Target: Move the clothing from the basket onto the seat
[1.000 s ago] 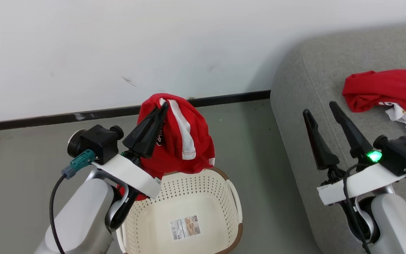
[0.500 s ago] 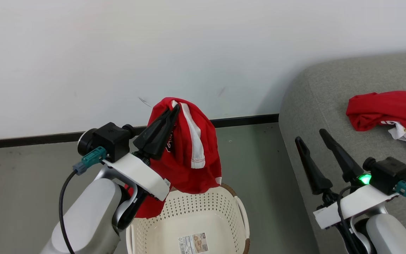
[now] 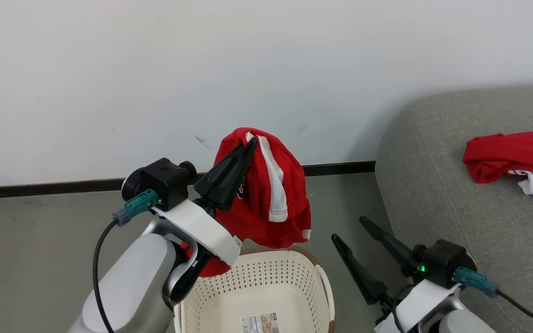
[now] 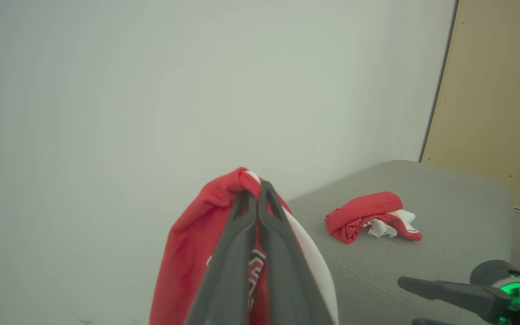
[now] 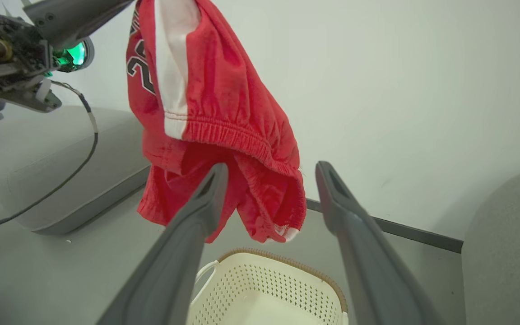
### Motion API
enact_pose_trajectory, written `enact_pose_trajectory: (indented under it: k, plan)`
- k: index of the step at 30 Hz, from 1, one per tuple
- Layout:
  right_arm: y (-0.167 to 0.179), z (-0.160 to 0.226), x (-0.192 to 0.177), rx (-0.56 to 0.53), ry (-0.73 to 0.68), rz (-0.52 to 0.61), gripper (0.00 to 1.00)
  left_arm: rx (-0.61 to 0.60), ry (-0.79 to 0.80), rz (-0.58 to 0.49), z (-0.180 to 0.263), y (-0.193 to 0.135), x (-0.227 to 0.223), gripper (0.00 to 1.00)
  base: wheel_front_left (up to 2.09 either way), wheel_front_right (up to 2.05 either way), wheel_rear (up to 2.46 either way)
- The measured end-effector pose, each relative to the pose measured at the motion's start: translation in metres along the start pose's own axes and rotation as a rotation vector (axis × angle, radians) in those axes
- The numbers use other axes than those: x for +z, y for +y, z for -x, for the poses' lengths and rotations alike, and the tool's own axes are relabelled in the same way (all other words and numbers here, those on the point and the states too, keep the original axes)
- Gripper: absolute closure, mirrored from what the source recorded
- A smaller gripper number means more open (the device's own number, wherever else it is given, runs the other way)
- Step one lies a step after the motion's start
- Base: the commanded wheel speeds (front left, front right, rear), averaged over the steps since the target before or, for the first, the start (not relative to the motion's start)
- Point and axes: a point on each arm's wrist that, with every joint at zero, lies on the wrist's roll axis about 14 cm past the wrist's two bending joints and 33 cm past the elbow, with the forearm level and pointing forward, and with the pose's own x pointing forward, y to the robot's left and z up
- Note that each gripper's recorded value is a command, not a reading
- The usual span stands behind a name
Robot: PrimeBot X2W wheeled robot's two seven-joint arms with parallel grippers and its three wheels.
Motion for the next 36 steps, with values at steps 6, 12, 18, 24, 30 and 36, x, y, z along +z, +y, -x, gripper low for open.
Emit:
enact_pose_trajectory:
  k: [6,12,18,24,30,36]
  plan:
    - [0.02,-0.005,-0.012,0.083,0.042,0.024,0.0,-0.01,-0.011,0.007,0.0,-0.005,0.005,1.0,0.0,0.0,0.0]
    - [0.028,-0.02,-0.009,0.14,0.034,0.068,0.0,-0.017,-0.015,0.001,0.001,-0.009,0.01,1.0,0.0,0.0,0.0]
    - [0.031,-0.029,-0.014,0.167,0.052,0.103,0.0,-0.022,-0.017,-0.002,0.004,-0.012,0.014,1.0,0.0,0.0,0.0]
    - [0.037,-0.038,-0.019,0.203,0.069,0.119,0.0,-0.04,-0.014,0.004,0.005,-0.021,0.015,1.0,0.0,0.0,0.0]
    - [0.04,-0.045,-0.028,0.226,0.096,0.147,0.0,-0.049,-0.004,0.012,0.007,-0.026,0.015,1.0,0.0,0.0,0.0]
    - [0.049,-0.052,-0.036,0.241,0.115,0.135,0.0,-0.065,0.003,0.038,0.008,-0.033,0.014,1.0,0.0,0.0,0.0]
